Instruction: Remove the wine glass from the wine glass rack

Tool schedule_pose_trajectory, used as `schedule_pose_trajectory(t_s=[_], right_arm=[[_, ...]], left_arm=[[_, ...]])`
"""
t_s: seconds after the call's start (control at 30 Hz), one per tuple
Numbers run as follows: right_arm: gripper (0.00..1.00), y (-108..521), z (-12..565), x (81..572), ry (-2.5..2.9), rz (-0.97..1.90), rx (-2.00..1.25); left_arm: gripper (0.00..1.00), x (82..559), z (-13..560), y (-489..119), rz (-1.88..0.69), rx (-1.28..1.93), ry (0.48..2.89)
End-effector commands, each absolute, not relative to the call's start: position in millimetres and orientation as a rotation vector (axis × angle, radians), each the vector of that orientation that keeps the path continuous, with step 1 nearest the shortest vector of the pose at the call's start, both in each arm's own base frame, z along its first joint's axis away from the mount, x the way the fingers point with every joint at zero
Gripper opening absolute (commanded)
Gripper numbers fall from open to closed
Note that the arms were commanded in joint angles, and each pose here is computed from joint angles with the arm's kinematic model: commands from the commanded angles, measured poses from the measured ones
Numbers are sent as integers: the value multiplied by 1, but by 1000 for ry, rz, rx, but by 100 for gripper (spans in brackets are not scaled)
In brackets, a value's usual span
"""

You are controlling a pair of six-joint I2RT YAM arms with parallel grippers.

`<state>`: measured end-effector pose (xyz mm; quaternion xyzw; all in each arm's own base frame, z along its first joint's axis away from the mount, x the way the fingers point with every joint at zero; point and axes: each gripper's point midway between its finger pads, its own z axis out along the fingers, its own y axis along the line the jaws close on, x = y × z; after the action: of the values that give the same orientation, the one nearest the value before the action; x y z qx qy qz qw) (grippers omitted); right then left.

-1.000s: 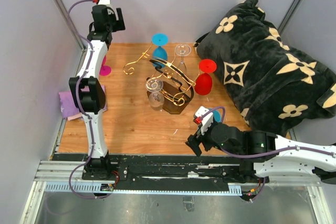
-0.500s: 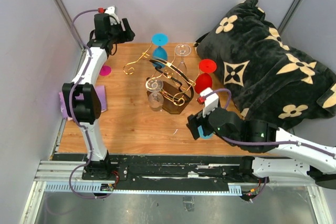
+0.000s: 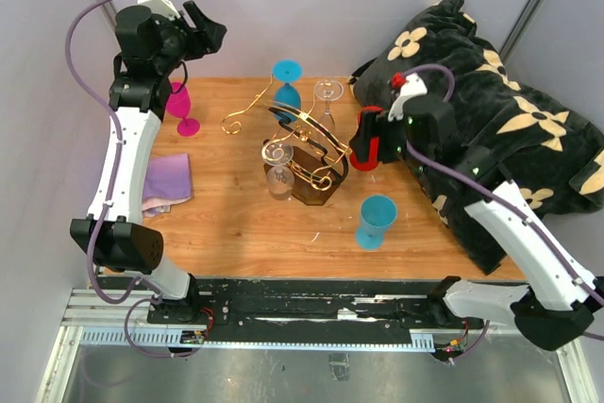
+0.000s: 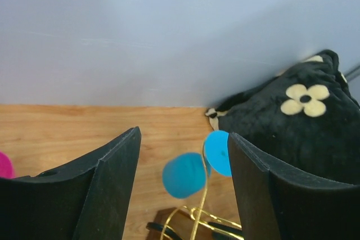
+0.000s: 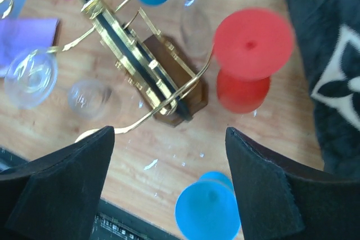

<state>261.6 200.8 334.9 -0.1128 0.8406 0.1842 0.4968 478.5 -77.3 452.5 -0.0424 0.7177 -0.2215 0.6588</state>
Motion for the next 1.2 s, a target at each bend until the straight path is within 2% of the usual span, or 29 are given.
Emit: schedule_pose_trajectory(t_s=[0.0,0.37,0.5,0.63,0.87,1.0,1.07,1.17], right_arm=[[80,180,343,290,2078,438,-225],[68,129,306,367,2193,524,-15],[66,129,297,380,2195,624,18],[58,138,290,387,2174,792,39],[55,151,281,386,2176,935,35],[40,159,284,386,2143,1004,21],[27,159,285,386,2135,1020,21],[22,156,288,385,2125,997,30]], left_arm=[[68,460,434,-107,-605,-58,1728],[67,405,439,-122,-655,-29,1710],[68,392,438,-122,-658,-27,1701],[68,388,438,-122,-664,-27,1697],[68,385,438,-118,-646,-39,1696],[68,382,442,-118,-646,-37,1678],[68,381,442,-116,-638,-38,1677],[68,378,442,-115,-632,-38,1673]])
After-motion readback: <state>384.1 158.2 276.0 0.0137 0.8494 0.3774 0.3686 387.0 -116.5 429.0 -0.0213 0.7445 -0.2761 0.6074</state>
